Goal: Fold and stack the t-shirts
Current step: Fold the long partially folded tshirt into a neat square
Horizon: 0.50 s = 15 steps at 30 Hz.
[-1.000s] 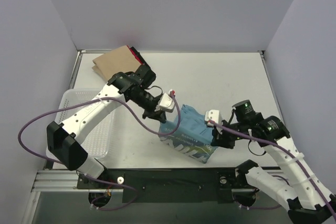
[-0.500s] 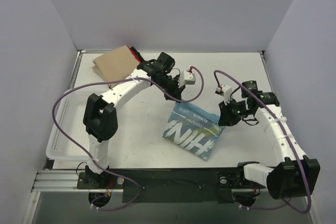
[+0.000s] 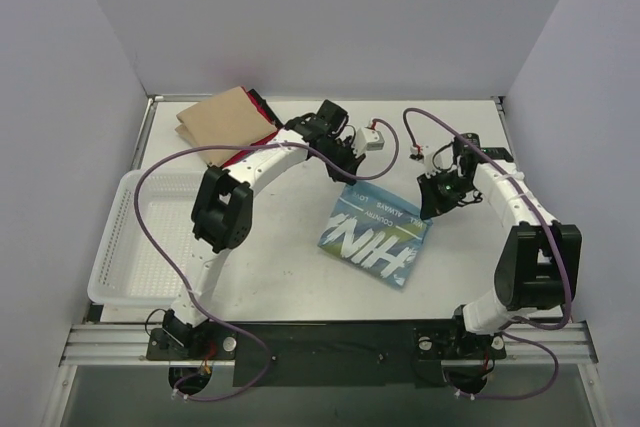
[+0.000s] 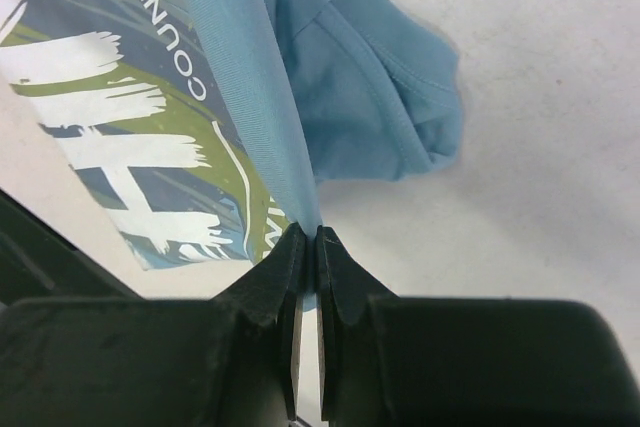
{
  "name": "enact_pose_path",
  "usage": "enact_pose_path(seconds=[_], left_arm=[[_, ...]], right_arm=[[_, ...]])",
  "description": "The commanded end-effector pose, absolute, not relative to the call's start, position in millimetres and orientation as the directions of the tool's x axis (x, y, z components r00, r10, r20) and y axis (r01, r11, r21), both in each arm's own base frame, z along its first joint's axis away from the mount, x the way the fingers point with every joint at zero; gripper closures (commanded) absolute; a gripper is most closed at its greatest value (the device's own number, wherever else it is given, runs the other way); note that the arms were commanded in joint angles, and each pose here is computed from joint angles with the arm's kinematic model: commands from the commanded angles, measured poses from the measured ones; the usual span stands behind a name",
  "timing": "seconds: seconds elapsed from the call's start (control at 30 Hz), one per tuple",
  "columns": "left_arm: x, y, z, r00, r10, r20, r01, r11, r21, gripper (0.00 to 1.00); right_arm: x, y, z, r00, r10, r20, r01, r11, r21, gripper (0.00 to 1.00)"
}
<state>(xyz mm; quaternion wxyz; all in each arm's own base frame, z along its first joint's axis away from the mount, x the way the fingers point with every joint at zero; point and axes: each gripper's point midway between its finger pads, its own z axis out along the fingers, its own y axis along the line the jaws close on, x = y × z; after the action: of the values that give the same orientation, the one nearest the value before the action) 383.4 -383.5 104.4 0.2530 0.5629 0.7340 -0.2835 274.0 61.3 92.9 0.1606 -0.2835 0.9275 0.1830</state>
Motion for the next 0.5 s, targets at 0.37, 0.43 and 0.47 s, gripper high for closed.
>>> enact_pose_path(seconds=[0.37, 0.43, 0.47], left_arm=[[432.4, -403.7, 88.0, -0.270, 0.619, -0.737, 0.938, 0.342, -0.056, 1.00], [435.4, -402.5, 83.8, -0.276, 0.621, -0.733, 0.932, 0.358, -0.048, 1.00], [437.0, -401.9, 81.7, -0.273, 0.625, -0.732, 0.932, 0.360, -0.040, 1.00]], right_arm=[[324.2, 40.9, 57.7, -0.808, -0.485, -0.335, -0.560, 0.808, 0.181, 1.00], [328.9, 39.0, 52.1, -0.818, -0.476, -0.322, -0.546, 0.819, 0.177, 0.99], [332.5, 37.4, 52.2, -0.821, -0.471, -0.322, -0.539, 0.825, 0.167, 0.97]])
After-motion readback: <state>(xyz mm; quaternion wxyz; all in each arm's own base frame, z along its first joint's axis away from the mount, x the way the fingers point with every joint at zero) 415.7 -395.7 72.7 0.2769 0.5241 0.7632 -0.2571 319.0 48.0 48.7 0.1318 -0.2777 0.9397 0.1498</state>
